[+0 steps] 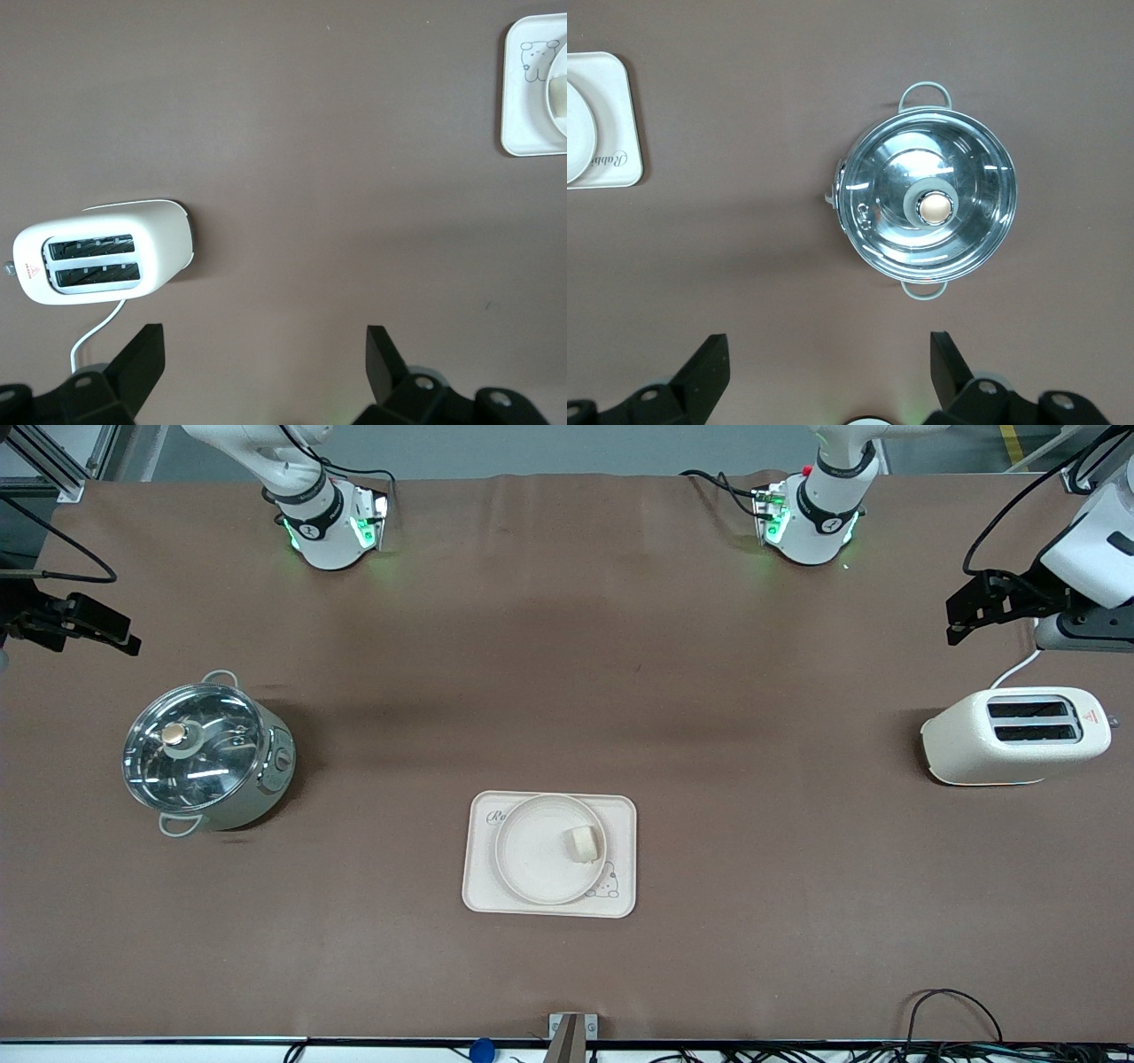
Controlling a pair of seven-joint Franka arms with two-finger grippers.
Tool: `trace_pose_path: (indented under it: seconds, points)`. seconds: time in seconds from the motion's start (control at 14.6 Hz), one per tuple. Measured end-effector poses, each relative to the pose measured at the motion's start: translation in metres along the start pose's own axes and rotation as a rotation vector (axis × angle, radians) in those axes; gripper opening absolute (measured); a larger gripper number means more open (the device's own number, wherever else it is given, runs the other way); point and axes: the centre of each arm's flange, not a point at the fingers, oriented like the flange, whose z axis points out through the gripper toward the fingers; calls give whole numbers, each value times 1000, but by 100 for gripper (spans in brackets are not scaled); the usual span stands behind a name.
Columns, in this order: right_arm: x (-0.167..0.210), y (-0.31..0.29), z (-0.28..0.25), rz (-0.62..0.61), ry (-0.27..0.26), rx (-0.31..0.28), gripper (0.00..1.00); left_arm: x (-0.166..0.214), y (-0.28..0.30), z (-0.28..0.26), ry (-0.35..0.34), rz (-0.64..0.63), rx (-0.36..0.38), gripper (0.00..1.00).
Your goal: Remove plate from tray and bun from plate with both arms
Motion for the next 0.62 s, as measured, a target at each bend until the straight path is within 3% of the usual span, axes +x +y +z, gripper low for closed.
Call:
trace_pose_path:
  seconds: [0.34,0.62]
  points:
    - [-1,8,0,7,-4,1,100,0,3,0,0,6,0,100]
    - [-4,-8,20,-22,-68,7,100,0,3,0,0,6,0,100]
